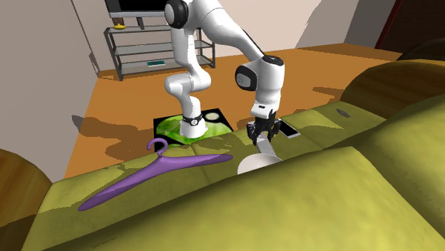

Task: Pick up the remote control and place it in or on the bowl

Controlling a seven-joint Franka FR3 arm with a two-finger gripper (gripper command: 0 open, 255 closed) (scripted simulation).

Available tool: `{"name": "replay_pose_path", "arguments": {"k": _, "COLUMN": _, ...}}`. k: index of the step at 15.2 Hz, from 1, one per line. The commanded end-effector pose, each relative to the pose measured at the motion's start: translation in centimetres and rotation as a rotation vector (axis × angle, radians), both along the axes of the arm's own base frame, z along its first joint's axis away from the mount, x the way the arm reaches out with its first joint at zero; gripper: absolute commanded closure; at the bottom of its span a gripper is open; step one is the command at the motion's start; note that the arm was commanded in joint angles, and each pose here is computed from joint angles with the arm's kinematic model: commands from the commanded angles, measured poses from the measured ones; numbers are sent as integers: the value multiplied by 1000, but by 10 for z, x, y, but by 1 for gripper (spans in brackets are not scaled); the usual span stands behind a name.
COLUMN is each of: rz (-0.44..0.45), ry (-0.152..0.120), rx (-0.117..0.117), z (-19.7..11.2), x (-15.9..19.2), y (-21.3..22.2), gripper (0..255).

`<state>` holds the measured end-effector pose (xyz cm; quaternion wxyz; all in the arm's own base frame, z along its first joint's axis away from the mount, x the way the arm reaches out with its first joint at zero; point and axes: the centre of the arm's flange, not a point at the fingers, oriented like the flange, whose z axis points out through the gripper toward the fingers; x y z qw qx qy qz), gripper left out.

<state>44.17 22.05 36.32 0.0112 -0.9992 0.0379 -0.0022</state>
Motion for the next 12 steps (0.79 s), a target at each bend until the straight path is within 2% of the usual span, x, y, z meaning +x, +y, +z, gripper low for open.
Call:
{"name": "replay_pose_path", "arguments": {"k": 1, "rz": -2, "ry": 0, "rx": 0, "z": 10, "x": 0, "y": 0, "gripper": 255}}
{"name": "replay_pose_path", "arguments": {"k": 12, "rz": -2, "ry": 0, "rx": 0, "z": 68, "x": 0, "y": 0, "gripper": 255}}
